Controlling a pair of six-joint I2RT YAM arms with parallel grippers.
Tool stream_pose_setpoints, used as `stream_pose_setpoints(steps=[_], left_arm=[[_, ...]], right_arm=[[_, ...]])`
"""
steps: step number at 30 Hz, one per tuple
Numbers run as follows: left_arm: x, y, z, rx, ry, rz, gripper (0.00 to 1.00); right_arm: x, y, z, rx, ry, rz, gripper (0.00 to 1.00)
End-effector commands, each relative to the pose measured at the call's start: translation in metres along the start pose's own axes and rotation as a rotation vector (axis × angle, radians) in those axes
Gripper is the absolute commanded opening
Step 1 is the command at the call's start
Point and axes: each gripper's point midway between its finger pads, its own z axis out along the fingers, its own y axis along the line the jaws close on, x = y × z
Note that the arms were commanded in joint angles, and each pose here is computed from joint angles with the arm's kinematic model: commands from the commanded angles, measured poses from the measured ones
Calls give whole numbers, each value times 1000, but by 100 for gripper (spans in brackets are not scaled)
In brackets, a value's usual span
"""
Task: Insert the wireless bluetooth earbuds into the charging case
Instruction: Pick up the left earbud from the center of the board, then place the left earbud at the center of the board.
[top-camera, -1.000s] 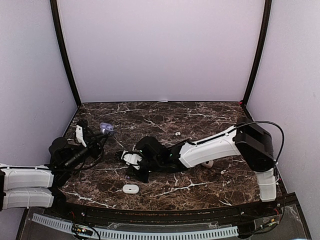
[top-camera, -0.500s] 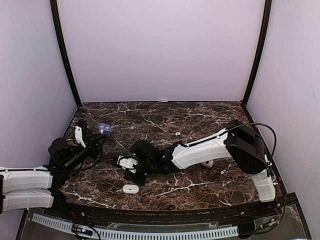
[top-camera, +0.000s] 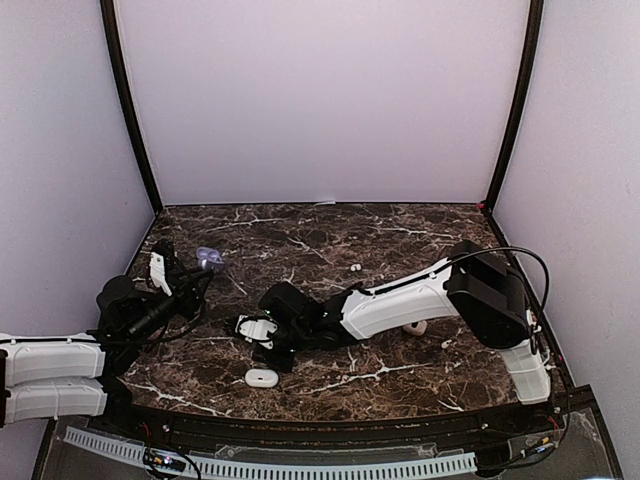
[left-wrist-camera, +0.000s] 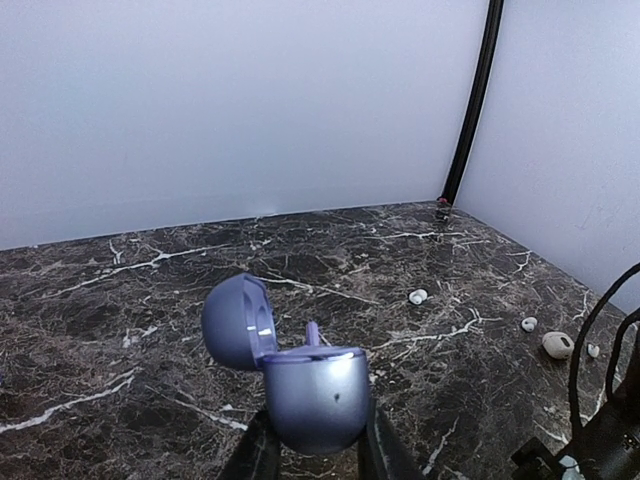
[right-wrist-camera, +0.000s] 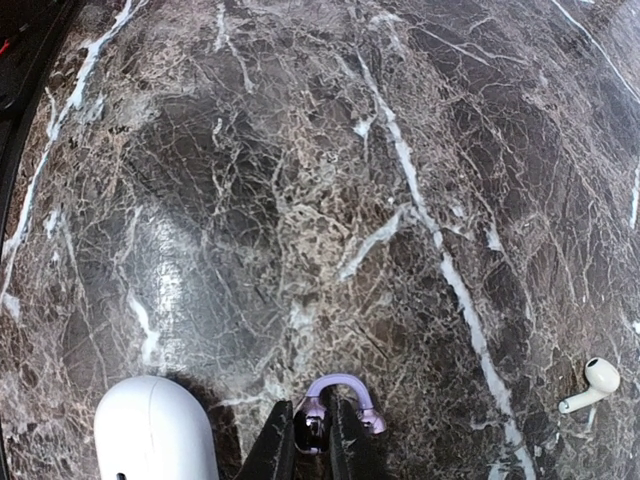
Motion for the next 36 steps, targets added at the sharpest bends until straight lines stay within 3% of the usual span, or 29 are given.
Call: stream_pose_setpoints(steps=[1,11,25,31,36], left_arm=[[1,0,-3,4,-6,14,12],[4,-19,1,121,-7,32,12],[5,-57,-1,355,-16,53,12],[11,-66,-2,419,1,39,12],[17,-66,0,422,17,39,12]], right_arm=[[5,2,-2,16,16,-12,11],[18,-8,-61,81,-35,57,8],[108,-47,-147,253,60,256,8],[132,-77,-158,369,133,521,7],[148,-78,-152,434,148,876,4]])
